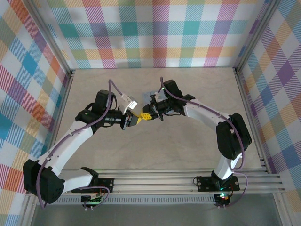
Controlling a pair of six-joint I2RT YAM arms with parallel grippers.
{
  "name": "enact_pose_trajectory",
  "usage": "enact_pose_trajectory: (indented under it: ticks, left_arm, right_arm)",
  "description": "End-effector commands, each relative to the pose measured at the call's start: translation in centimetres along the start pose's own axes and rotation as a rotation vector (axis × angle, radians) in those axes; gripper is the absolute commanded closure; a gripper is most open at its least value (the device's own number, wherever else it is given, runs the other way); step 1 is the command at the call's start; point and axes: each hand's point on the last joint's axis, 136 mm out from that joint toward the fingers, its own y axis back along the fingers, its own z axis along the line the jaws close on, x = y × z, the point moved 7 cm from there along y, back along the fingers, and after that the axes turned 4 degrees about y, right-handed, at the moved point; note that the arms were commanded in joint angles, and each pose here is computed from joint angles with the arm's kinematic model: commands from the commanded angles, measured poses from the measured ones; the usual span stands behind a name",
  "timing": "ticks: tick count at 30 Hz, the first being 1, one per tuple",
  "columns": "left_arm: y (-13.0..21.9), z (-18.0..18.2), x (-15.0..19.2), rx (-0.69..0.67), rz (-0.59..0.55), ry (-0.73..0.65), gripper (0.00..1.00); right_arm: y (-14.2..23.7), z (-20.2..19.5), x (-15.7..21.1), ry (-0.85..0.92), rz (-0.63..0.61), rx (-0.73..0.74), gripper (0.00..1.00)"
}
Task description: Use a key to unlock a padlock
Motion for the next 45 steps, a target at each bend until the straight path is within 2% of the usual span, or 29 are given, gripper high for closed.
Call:
enact_pose_trajectory:
  ticks: [1,10,13,18,23,26,30,31,33,38,45]
  left_arm:
    - [0.2,-0.3,0.7,-0.019,0.014,-0.005,1.00]
    - [0.5,-0.4,1.6,-0.039,0.004,0.035,1.00]
    - [0.6,-0.3,1.6,-0.055,0.003,0.069,0.95]
    - [0.5,-0.1,1.8,-0.062,-0.012,0.123,0.98]
    - [0.3,0.1,2.0,-0.071,-0.020,0.155,1.00]
    - [0.5,0.1,1.9,-0.074,-0.032,0.149,1.00]
    - [1.2,-0.6,1.6,-0.070,-0.078,0.062,1.00]
    - [1.4,-0.7,1.6,-0.072,-0.090,0.033,1.00]
    - [1.8,-0.9,1.4,-0.080,-0.096,-0.006,1.00]
    - [1.2,-0.8,1.0,-0.060,-0.041,-0.032,1.00]
    - [0.7,-1.0,0.1,-0.038,-0.036,-0.067,1.00]
  right_arm:
    - [0.0,0.9,0.2,0.060,0.002,-0.022,1.00]
    - [0.4,2.5,0.1,0.155,-0.048,-0.081,1.00]
    - [0.7,2.9,0.1,0.189,-0.086,-0.091,1.00]
    - [1.0,3.3,-0.1,0.221,-0.132,-0.114,1.00]
    - [1.4,3.3,0.0,0.238,-0.168,-0.096,1.00]
    - [1.6,2.1,0.1,0.179,-0.190,-0.025,0.99]
    - [1.4,0.7,0.6,0.088,-0.143,0.046,0.62]
    - [1.3,0.4,0.8,0.068,-0.123,0.053,0.54]
    - [1.1,0.4,1.2,0.053,-0.086,0.052,0.47]
    - [0.5,0.8,1.6,0.048,-0.044,0.034,0.44]
    - [-1.2,1.3,2.2,0.036,0.063,0.017,0.45]
